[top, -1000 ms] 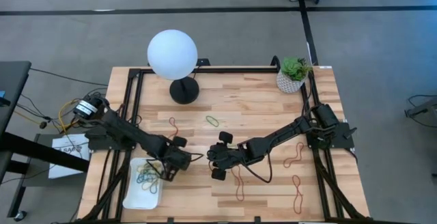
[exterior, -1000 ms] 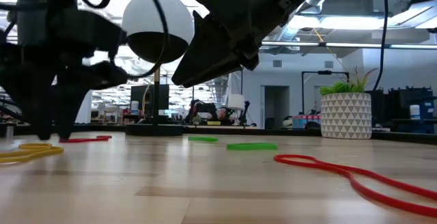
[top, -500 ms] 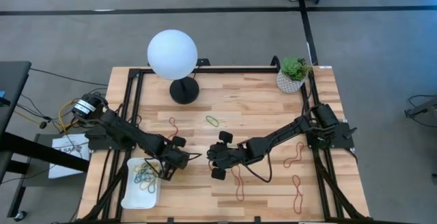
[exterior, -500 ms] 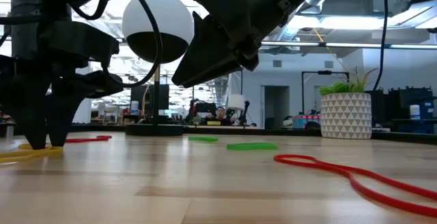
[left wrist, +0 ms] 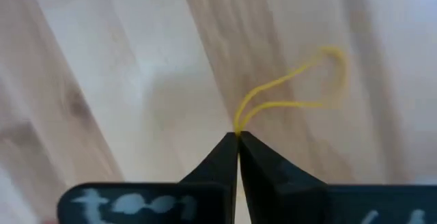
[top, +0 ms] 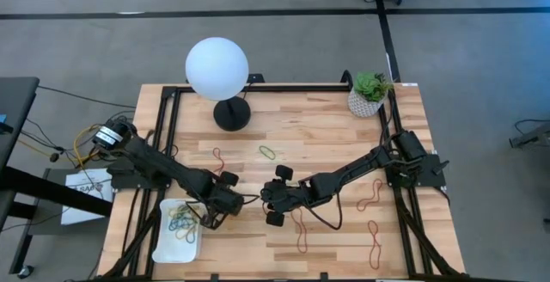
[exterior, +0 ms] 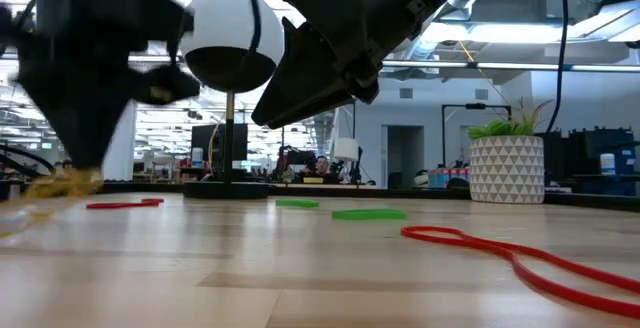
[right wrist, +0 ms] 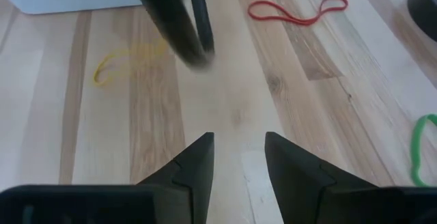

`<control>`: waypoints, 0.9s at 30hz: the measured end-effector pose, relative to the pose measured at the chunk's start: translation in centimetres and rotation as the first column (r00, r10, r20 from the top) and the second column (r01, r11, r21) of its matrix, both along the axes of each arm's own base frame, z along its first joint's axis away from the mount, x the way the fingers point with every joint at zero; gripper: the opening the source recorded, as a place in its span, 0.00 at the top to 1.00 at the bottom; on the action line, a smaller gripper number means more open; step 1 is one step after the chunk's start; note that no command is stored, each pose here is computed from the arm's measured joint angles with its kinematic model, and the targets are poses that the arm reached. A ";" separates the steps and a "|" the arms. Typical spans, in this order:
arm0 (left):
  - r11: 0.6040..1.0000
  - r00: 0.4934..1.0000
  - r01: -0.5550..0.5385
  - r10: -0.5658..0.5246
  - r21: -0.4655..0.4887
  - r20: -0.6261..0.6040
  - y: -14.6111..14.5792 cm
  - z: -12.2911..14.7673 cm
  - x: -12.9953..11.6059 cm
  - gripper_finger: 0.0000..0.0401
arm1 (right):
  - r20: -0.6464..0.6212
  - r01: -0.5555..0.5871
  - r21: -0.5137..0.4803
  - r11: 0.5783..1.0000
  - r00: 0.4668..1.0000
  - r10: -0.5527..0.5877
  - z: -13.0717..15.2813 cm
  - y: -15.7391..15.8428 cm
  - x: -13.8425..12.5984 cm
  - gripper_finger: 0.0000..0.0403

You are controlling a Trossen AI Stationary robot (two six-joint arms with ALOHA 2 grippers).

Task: Pick and place items into bin
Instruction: Put the yellow rubber band into the white bin

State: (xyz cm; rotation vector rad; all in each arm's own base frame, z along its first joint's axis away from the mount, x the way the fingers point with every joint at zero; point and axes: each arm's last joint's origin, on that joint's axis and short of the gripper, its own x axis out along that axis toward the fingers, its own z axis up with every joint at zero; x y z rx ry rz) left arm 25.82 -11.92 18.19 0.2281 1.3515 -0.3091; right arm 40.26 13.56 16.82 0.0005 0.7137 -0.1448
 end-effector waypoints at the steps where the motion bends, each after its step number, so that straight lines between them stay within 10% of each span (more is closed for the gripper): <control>1: 1.000 0.999 -0.008 0.008 -0.009 -0.031 -0.3 1.1 0.1 1.00 | 0.000 0.000 0.000 1.000 1.000 0.000 0.0 0.0 0.0 0.69; 13: 0.986 0.976 -0.169 0.169 0.014 -0.141 -4.8 13.7 -4.3 1.00 | -0.014 -0.002 -0.005 1.000 1.000 0.002 -0.1 0.0 -0.1 0.69; 21: 0.928 0.946 -0.321 0.324 0.189 0.018 -7.4 10.0 -11.0 1.00 | -0.014 -0.007 -0.005 1.000 1.000 0.007 -0.1 0.2 -0.2 0.69; 27: 0.883 0.886 -0.464 0.464 0.076 0.023 -7.2 5.3 -14.4 1.00 | -0.013 -0.007 -0.004 1.000 1.000 0.007 -0.1 0.2 -0.2 0.69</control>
